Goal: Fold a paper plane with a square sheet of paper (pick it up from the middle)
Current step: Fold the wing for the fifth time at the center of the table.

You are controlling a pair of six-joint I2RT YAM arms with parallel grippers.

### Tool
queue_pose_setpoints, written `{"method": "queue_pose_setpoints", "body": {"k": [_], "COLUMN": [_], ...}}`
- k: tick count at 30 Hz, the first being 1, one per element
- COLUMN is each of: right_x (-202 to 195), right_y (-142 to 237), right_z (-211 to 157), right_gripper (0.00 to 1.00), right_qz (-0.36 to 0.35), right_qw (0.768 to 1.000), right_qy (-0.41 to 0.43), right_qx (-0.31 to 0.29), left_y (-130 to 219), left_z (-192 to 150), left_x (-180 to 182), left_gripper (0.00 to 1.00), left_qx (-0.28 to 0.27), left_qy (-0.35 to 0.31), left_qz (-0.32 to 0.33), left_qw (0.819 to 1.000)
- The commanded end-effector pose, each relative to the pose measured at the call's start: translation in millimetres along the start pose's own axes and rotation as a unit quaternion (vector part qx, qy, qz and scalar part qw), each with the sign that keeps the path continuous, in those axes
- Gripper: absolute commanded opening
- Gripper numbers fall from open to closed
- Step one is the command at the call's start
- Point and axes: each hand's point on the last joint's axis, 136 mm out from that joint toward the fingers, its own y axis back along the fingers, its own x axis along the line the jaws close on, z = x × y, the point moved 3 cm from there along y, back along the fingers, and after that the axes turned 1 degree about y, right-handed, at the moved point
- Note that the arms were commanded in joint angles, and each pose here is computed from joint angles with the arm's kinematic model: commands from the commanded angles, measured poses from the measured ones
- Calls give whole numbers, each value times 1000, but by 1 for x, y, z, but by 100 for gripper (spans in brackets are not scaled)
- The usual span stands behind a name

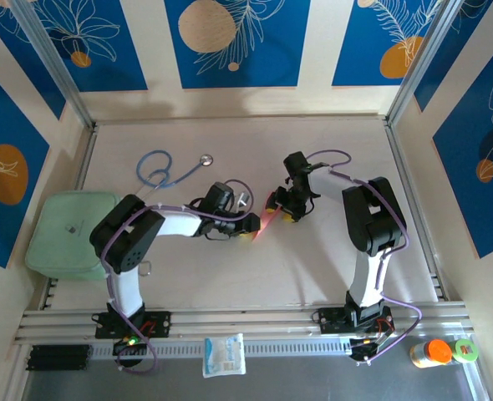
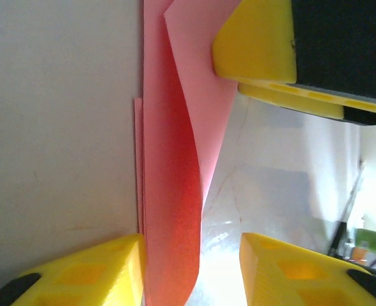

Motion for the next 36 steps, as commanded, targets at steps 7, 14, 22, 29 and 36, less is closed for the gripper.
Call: {"method": "queue_pose_setpoints", "body": {"k": [7, 14, 22, 29, 36], "right_x": [-26, -31, -35, -40, -42], "right_y": [-44, -47, -51, -56, -59], "right_z": [-3, -4, -4, -6, -6], "right_gripper": [61, 62, 62, 62, 62], "right_qz": [-51, -60, -72, -83, -91], "right_qw": [998, 996, 995, 994, 993], "right_qy": [-32, -48, -53, -55, -57], "right_qx": [26, 33, 39, 44, 47], "left_y": [-5, -11, -14, -14, -15], "left_z": [-1, -7, -11, -10, -10], "left_x": [-3, 11, 19, 21, 19], "left_gripper": [48, 46, 33, 25, 24], "left_qx": [13, 37, 49, 47, 49], "left_qy": [-84, -91, -96, -97, -96], "left_qz": [68, 100, 115, 120, 114], "left_qw": [994, 990, 988, 987, 988]}}
